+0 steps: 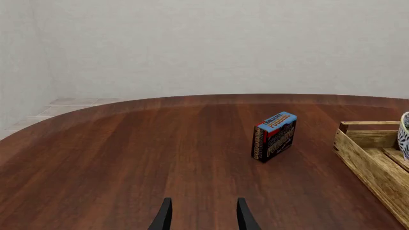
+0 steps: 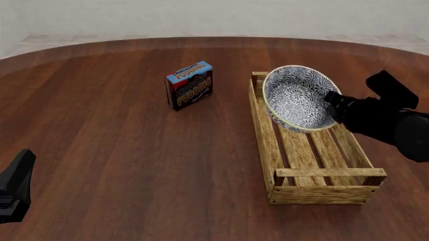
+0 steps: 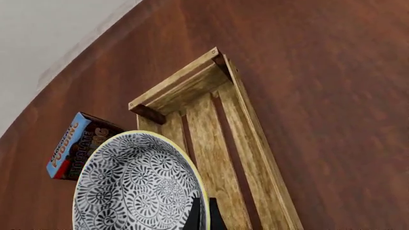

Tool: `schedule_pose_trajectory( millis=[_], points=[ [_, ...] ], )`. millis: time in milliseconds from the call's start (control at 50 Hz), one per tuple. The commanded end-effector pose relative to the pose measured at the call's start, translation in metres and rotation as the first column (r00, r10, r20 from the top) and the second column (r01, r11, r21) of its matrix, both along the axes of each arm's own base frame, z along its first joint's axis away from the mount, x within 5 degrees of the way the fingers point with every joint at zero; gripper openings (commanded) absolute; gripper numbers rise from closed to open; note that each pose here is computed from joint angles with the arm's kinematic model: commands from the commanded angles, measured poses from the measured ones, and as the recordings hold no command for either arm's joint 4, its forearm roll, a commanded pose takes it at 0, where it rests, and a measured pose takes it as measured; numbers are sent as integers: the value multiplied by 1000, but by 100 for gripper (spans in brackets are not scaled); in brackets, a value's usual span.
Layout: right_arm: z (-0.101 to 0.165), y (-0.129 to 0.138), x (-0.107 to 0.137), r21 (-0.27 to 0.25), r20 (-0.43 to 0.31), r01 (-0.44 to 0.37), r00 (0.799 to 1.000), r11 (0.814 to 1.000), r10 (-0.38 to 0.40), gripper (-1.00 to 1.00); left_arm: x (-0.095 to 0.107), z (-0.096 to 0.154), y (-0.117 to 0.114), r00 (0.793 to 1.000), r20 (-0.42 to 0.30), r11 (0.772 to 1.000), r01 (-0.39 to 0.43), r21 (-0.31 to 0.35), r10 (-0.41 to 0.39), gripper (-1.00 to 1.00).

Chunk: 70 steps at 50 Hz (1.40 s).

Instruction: Pick up the bowl on the left and put it in the tray.

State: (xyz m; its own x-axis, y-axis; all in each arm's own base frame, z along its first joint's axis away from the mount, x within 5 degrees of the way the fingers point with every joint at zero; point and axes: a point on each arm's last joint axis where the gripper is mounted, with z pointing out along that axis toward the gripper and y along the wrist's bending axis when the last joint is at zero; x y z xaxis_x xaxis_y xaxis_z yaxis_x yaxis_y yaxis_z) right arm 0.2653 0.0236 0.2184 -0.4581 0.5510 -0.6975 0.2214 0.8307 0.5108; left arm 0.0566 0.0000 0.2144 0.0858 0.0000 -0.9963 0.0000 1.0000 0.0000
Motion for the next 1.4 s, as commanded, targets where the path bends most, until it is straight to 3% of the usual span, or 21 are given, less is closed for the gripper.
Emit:
schedule_pose_trajectory(
  millis=[20, 480, 760, 1400],
  points=[
    [-5, 2, -4, 38, -3, 15, 1000, 999, -15, -100, 0, 0, 0, 1000, 0, 1000, 0, 0, 0, 100],
    [-25, 2, -4, 64, -33, 35, 999, 997, -33, -100, 0, 0, 0, 1000, 0, 1000, 0, 0, 0, 100],
    [-21, -11, 1, 36, -32, 68, 997, 997, -67, -100, 0, 0, 0, 1000, 0, 1000, 0, 0, 0, 100],
    [-35, -18, 11, 40, -60, 99, 993, 994, -97, -100, 0, 0, 0, 1000, 0, 1000, 0, 0, 0, 100]
  ],
)
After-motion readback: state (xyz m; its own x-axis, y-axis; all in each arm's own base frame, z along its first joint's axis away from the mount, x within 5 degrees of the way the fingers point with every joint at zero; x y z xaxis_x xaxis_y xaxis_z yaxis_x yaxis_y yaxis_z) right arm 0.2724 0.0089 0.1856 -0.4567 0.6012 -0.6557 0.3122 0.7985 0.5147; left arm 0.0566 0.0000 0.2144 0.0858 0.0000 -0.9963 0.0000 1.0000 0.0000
